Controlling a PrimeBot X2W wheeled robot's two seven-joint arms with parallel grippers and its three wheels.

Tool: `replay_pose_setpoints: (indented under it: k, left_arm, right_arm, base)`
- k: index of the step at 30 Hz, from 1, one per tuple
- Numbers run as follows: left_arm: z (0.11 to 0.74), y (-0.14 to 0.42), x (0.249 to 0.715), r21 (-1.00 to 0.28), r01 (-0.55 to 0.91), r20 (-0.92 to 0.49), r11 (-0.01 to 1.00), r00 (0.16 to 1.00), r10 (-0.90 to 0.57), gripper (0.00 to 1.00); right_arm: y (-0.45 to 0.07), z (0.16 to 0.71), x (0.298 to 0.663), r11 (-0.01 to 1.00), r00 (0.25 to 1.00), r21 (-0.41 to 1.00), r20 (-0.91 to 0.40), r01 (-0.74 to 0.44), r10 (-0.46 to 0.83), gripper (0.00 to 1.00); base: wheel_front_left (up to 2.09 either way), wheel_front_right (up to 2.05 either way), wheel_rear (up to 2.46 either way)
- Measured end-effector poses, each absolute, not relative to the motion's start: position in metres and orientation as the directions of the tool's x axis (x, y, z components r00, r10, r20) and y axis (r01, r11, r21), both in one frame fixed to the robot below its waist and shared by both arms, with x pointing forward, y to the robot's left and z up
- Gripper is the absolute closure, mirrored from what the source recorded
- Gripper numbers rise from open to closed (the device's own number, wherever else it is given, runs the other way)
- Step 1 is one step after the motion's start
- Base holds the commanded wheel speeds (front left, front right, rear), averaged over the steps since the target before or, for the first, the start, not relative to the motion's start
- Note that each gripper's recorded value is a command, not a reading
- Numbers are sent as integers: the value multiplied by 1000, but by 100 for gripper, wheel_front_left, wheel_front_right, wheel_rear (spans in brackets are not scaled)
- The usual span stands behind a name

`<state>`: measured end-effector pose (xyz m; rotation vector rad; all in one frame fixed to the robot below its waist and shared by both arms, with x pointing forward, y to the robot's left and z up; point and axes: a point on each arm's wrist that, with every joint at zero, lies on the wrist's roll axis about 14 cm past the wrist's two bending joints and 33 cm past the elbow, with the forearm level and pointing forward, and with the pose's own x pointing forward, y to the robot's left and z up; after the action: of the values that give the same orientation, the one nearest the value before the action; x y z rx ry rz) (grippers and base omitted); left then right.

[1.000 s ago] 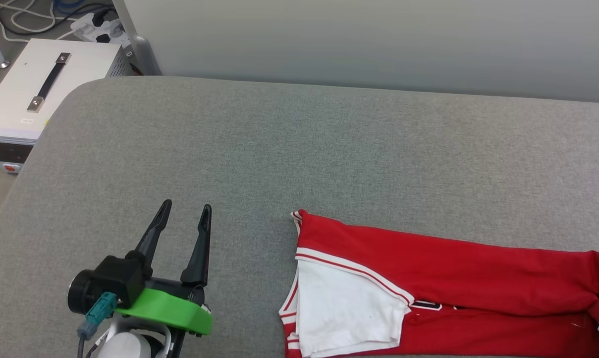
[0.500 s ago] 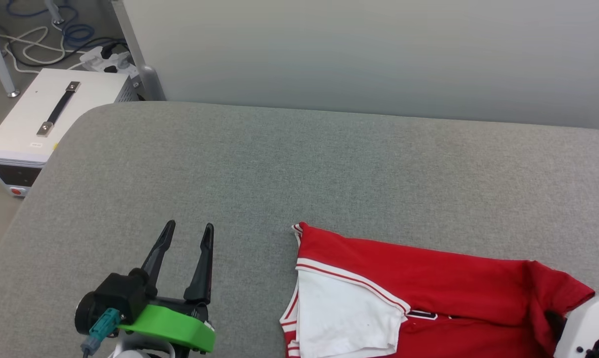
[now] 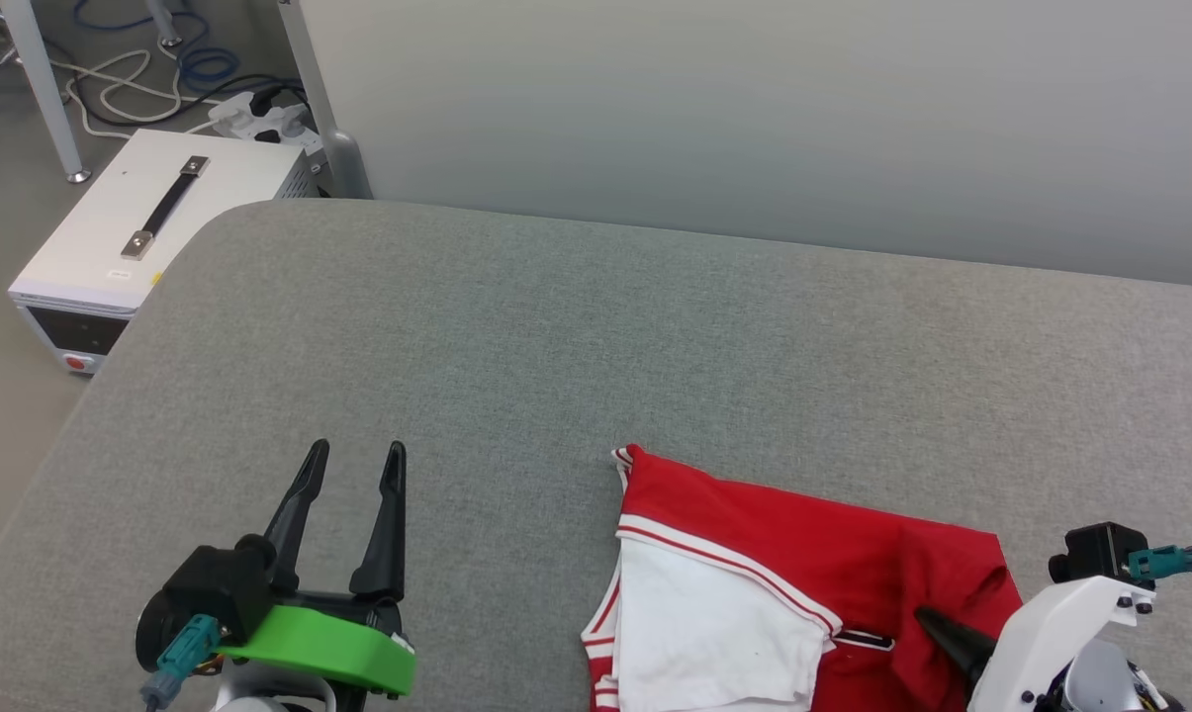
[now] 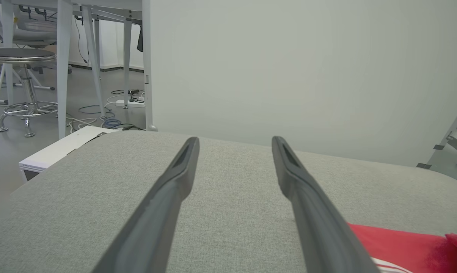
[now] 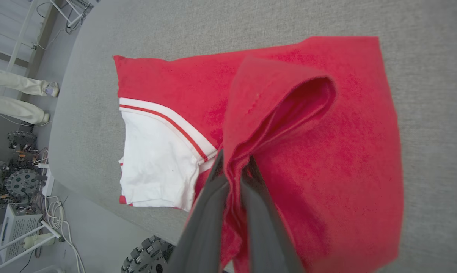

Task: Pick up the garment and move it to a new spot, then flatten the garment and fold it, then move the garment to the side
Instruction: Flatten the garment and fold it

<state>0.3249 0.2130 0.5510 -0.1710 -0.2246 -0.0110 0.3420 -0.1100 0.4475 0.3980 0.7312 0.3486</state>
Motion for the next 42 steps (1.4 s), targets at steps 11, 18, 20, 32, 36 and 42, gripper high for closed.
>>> replay_pose_setpoints:
  k: [11,18,20,32,36,42]
  left_arm:
    - [545,225,321,-165,-10,203,986,978,44,0]
    - [540,227,321,-164,-23,183,986,982,54,0]
    - [537,228,321,-164,-28,176,986,983,57,0]
    - [538,228,314,-170,-33,181,985,981,64,0]
    - [542,229,311,-173,-31,195,984,979,65,0]
    - [548,228,310,-180,-21,213,983,975,60,0]
  right_arm:
    - [-33,459,349,652,649,718,-379,-242,659,100]
    - [2,451,348,579,608,779,-342,-243,716,100]
    - [9,449,349,576,601,778,-342,-250,723,100]
    - [32,434,359,613,584,741,-378,-275,719,0]
    - [47,443,355,578,557,757,-350,-306,753,0]
    - [61,465,356,491,553,817,-270,-301,788,0]
  base:
    - [0,0,0]
    - [0,0,0]
    - [0,0,0]
    - [0,0,0]
    - [0,0,0]
    - [0,0,0]
